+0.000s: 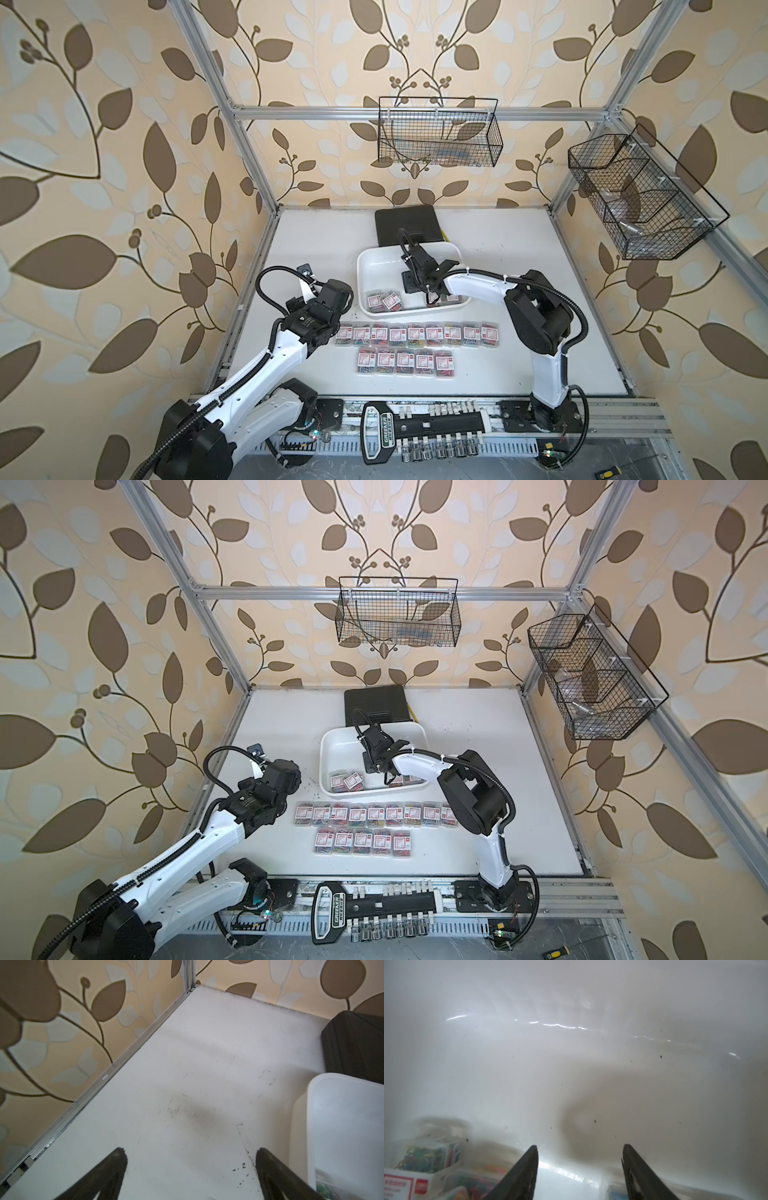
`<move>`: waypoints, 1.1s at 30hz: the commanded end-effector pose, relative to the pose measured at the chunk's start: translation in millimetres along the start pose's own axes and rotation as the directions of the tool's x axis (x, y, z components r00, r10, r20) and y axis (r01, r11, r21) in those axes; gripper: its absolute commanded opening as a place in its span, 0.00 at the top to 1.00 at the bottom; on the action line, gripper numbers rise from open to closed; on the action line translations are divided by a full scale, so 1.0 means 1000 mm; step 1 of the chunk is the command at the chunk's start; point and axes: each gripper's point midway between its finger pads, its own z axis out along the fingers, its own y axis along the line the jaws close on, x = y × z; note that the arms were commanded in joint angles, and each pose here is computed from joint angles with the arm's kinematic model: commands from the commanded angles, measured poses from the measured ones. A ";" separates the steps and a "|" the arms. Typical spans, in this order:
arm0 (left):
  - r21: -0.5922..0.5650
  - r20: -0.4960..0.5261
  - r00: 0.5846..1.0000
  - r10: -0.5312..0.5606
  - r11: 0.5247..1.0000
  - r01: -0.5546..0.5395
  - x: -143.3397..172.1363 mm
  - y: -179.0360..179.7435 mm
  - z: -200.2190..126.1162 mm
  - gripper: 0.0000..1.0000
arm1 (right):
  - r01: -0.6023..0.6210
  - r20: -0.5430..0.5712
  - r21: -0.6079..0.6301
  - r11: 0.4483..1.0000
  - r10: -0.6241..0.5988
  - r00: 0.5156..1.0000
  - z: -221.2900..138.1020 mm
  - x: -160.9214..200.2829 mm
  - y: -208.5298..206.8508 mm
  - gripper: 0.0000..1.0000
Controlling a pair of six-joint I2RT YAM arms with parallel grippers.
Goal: Take the paper clips out of the storage box
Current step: Pick up the boxed paper clips from the storage box.
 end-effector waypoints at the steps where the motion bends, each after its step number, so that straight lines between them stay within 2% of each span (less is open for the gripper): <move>1: -0.044 0.026 1.000 -0.008 0.999 0.009 -0.006 0.008 -0.002 0.01 | 0.005 0.087 -0.042 0.999 -0.001 0.996 -0.035 -0.020 0.014 0.30; 5: -0.044 0.028 1.000 -0.011 0.999 0.012 -0.006 0.009 -0.003 0.01 | 0.103 0.126 -0.092 0.990 -0.091 0.988 -0.061 -0.017 0.044 0.20; 8: -0.047 0.028 1.000 -0.011 0.999 0.012 -0.006 0.010 -0.002 0.01 | 0.184 0.116 -0.114 0.976 -0.171 0.978 -0.067 -0.003 0.070 0.14; 15: -0.043 0.028 1.000 -0.012 0.999 0.013 -0.005 0.009 -0.003 0.01 | 0.292 -0.006 -0.114 0.950 -0.294 0.956 -0.040 0.035 0.092 0.17; 20: -0.042 0.029 0.999 -0.014 0.999 0.015 -0.006 0.009 -0.003 0.01 | 0.325 -0.065 -0.103 0.940 -0.333 0.941 -0.023 0.048 0.095 0.20; 23: -0.042 0.031 0.999 -0.015 0.999 0.016 -0.006 0.010 -0.004 0.01 | 0.319 -0.085 -0.079 0.944 -0.326 0.942 -0.014 0.051 0.090 0.26; 26: -0.043 0.031 0.999 -0.017 0.999 0.018 -0.006 0.010 -0.004 0.01 | 0.280 -0.096 -0.066 0.958 -0.286 0.953 -0.010 0.048 0.082 0.39; 33: -0.043 0.032 0.999 -0.017 0.999 0.018 -0.006 0.011 -0.004 0.01 | 0.184 -0.040 -0.065 0.981 -0.187 0.982 -0.026 0.025 0.070 0.56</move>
